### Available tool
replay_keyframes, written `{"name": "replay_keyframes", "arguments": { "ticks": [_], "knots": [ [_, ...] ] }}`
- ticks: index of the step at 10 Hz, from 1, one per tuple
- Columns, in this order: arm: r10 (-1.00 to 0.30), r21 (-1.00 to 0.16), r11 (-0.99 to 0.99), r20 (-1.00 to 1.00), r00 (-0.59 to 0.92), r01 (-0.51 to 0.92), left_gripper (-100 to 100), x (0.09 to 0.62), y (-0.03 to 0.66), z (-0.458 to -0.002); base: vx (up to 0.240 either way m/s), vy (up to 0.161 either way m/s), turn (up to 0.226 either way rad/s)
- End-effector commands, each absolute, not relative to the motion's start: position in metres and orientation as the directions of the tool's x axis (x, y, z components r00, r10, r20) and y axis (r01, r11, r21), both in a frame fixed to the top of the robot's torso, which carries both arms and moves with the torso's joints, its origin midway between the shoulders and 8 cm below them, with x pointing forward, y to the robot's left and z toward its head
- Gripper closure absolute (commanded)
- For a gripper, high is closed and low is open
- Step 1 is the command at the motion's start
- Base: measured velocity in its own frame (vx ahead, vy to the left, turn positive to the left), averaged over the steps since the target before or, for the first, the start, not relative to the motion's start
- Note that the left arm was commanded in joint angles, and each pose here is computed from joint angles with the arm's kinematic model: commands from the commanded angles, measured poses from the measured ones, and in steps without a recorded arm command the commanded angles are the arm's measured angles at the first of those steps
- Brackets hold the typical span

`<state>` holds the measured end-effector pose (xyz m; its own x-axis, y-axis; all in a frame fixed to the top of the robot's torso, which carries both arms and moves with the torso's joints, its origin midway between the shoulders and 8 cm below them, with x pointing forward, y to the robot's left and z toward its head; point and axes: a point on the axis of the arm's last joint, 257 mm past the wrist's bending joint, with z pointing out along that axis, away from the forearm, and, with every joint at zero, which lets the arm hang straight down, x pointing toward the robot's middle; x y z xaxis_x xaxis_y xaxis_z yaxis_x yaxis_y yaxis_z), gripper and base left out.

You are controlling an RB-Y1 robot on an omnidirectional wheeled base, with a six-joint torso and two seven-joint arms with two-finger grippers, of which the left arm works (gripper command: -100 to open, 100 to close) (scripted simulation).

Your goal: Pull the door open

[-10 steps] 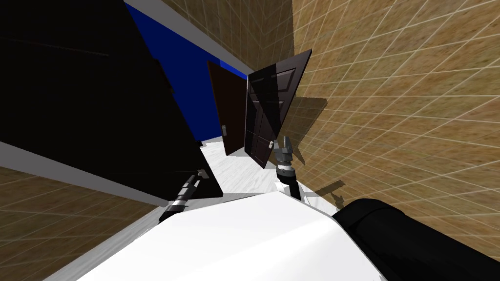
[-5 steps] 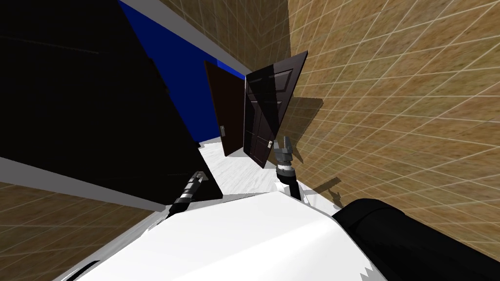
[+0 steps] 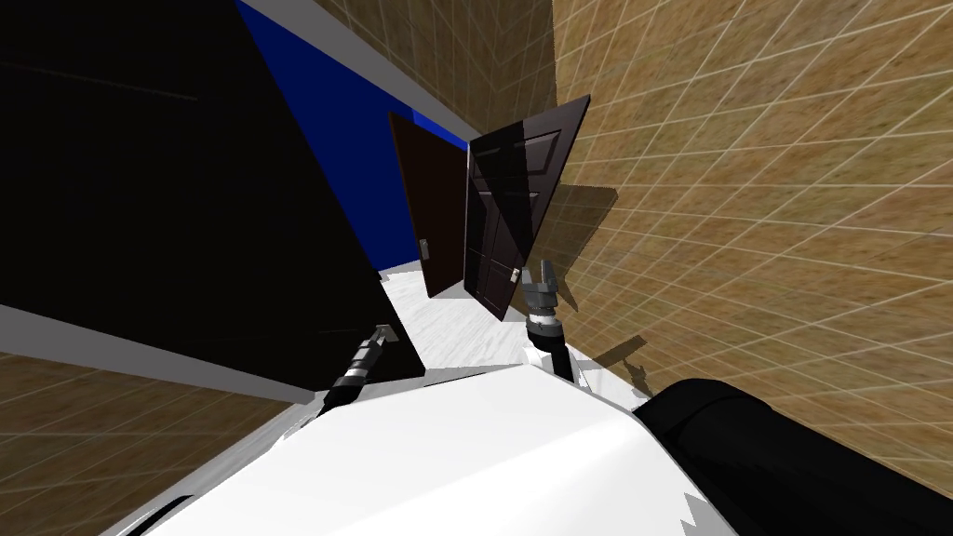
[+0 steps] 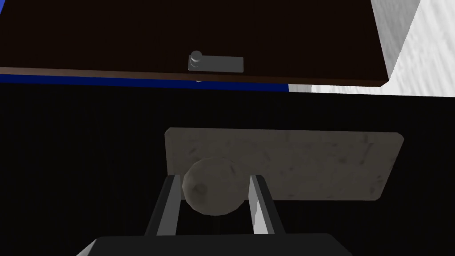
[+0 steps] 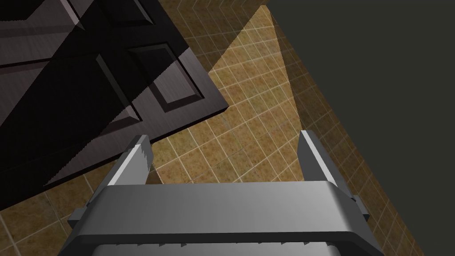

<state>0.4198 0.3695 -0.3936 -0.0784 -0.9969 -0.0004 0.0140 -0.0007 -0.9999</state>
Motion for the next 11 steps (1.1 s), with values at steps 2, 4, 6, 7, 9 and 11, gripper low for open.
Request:
{"name": "replay_keyframes", "arguments": {
  "ticks": [2, 4, 6, 7, 9, 11],
  "knots": [
    [-0.997, -1.0, -0.001, 0.0, -0.079, 0.017, 100, 0.42, 0.369, -0.393, 0.0, 0.0, 0.0],
    [-0.993, -1.0, 0.002, -0.003, -0.116, 0.014, 100, 0.411, 0.37, -0.393, -0.065, 0.014, -0.045],
    [-0.993, -1.0, 0.002, -0.003, -0.116, 0.014, 100, 0.411, 0.37, -0.393, -0.111, 0.04, -0.024],
    [-0.989, -1.0, 0.003, -0.004, -0.151, 0.012, 100, 0.402, 0.37, -0.392, -0.149, 0.031, -0.048],
    [-0.982, -1.0, 0.002, -0.004, -0.187, 0.008, 100, 0.393, 0.369, -0.392, -0.207, 0.066, -0.057],
    [-0.973, -1.0, 0.0, -0.001, -0.231, 0.001, 100, 0.381, 0.368, -0.391, -0.183, 0.082, -0.043]
  ]
}}
